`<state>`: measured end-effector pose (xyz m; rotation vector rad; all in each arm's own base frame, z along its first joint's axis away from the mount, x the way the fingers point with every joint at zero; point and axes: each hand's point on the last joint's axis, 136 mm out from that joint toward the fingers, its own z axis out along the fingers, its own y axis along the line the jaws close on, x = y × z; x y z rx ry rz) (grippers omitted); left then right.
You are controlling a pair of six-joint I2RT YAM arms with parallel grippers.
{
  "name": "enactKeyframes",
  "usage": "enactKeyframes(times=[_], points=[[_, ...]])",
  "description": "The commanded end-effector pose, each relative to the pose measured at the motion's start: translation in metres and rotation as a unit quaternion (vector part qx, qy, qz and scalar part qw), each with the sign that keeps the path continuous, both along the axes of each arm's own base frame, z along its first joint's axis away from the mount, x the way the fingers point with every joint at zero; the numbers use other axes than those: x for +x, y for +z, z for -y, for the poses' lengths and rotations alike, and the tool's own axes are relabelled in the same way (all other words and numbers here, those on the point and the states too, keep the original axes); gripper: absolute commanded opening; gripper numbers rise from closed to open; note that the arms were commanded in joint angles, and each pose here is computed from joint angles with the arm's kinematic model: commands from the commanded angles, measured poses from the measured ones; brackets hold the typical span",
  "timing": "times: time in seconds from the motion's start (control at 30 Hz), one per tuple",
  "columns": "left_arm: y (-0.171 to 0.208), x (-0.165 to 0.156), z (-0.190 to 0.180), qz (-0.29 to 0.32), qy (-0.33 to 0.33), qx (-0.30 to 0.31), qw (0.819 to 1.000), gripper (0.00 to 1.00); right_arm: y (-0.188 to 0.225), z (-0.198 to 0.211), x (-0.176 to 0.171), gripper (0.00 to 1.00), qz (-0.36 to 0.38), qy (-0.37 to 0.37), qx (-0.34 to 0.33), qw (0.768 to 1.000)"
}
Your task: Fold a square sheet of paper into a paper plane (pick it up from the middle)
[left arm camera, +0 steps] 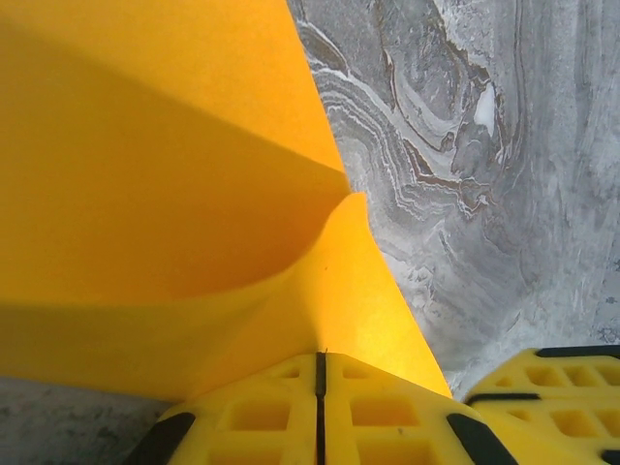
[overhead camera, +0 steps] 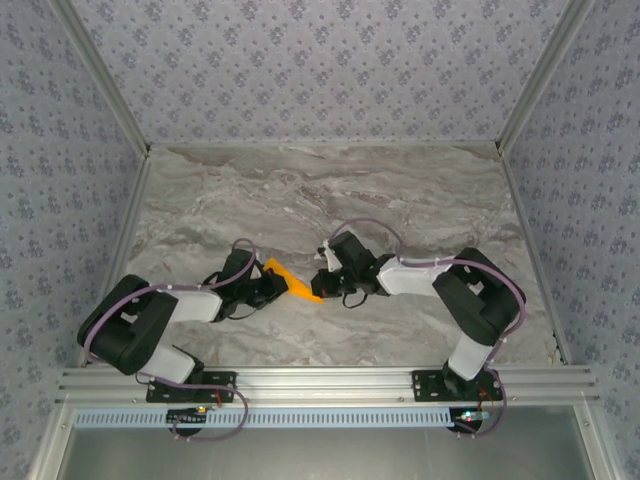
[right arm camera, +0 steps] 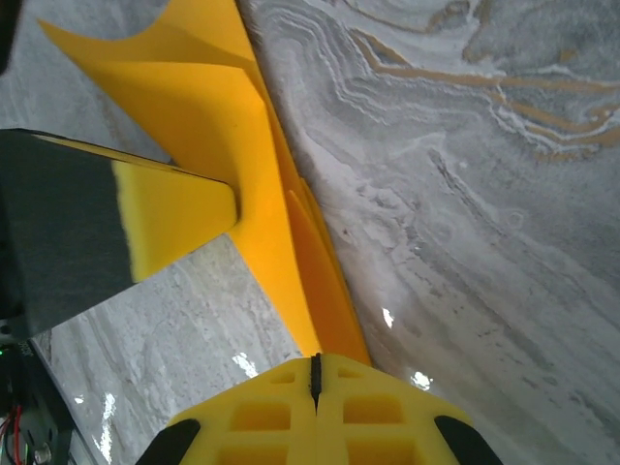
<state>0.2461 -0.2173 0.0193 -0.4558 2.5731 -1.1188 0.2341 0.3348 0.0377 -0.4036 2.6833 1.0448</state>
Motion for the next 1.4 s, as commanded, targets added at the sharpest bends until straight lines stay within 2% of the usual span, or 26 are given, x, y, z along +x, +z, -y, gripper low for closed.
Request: enactKeyframes(times=[0.0,0.57,0.9,1.23,1.37], points=[[-0.017,-0.017,-0.011,-0.031,0.001,0.025,0.999,0.09,-0.004,-0.003,-0.002,0.06,-0.020,-0.005,0.010,1.000],[-0.022,-0.021,-0.016,-0.036,0.006,0.032,0.999,0.08,-0.034,0.010,-0.018,0.06,-0.066,-0.009,-0.010,0.998],[-0.022,-0.021,-0.016,-0.035,0.007,0.032,0.999,0.08,0.001,0.003,-0.017,0.06,-0.046,-0.004,0.025,0.999],[-0.022,-0.020,-0.016,-0.034,0.006,0.034,0.999,0.09,-0.035,0.017,-0.034,0.06,-0.083,-0.013,-0.007,0.996],[-0.022,-0.021,-0.017,-0.035,0.007,0.035,0.999,0.08,-0.031,0.017,-0.034,0.06,-0.080,-0.011,-0.003,0.997]])
